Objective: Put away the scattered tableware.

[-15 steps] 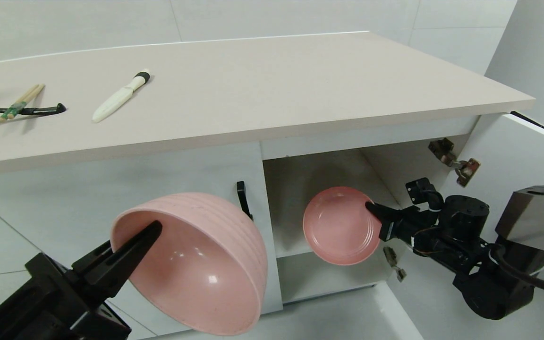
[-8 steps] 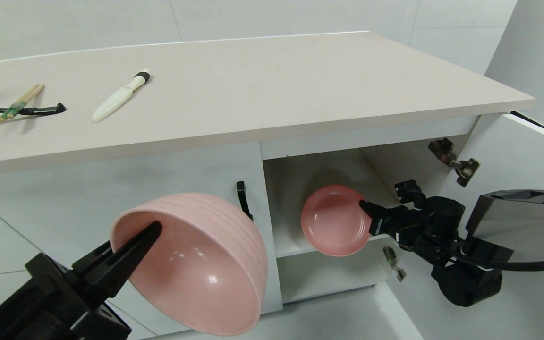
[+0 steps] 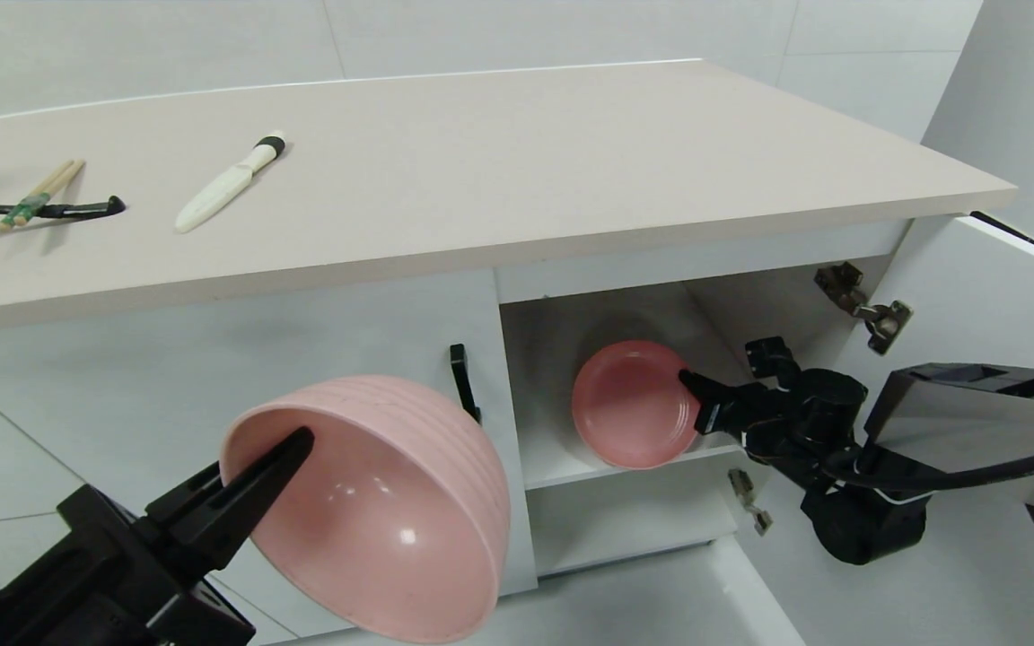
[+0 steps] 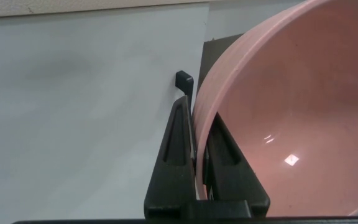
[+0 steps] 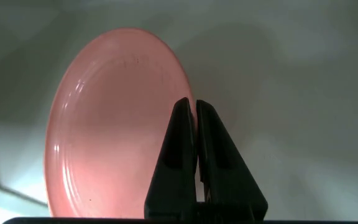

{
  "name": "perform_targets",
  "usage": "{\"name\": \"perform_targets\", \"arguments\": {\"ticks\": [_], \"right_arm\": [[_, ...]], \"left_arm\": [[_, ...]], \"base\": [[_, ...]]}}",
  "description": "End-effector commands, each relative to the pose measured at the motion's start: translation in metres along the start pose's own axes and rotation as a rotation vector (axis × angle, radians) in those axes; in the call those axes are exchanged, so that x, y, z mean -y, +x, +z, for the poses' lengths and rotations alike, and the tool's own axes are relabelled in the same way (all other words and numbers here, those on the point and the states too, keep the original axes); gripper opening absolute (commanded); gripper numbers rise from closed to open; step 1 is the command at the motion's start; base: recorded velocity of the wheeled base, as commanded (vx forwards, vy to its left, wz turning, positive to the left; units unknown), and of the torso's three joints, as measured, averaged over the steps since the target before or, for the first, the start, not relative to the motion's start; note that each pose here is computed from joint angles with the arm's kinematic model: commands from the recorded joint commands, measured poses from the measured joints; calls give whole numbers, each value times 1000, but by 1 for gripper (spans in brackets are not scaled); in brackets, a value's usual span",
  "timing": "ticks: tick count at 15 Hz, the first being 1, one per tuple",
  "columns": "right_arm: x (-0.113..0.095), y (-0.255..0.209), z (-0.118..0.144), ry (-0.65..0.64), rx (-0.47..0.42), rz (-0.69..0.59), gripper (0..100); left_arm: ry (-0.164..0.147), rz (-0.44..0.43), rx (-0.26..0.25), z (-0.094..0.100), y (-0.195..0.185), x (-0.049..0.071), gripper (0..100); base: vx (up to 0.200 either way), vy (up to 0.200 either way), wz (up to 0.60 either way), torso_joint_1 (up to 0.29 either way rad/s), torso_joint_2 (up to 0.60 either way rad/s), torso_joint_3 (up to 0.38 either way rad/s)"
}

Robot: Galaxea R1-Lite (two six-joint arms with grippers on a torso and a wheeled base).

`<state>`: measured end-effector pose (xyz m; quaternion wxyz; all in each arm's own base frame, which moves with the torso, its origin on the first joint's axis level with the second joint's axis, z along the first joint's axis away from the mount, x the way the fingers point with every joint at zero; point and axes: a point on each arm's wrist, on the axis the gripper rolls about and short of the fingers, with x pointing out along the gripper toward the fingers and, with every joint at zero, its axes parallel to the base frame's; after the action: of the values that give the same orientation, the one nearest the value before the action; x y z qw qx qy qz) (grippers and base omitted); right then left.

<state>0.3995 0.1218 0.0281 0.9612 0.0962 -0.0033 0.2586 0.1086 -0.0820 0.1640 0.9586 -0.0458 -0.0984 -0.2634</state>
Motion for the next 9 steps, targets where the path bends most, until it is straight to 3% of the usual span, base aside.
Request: {"name": "perform_targets", "arguments": {"ticks": [1,7,8,9], "right_arm": [[4,8,-11,-1,2,0,0],[8,20,-15,-8,33,5,0],[7,21,-16,-8,33,7,100],[9,23,-19,-8,33,4,100]], "left_arm": [[0,0,0,0,0,0,0],[-1,0,-3,-1,1,0,0],[-1,0,-3,-1,1,0,0],[-1,0,-5,-1,1,0,0]], "base": [[0,0,0,0,0,0],[0,0,0,0,0,0],[0,0,0,0,0,0],[0,0,0,0,0,0]]}}
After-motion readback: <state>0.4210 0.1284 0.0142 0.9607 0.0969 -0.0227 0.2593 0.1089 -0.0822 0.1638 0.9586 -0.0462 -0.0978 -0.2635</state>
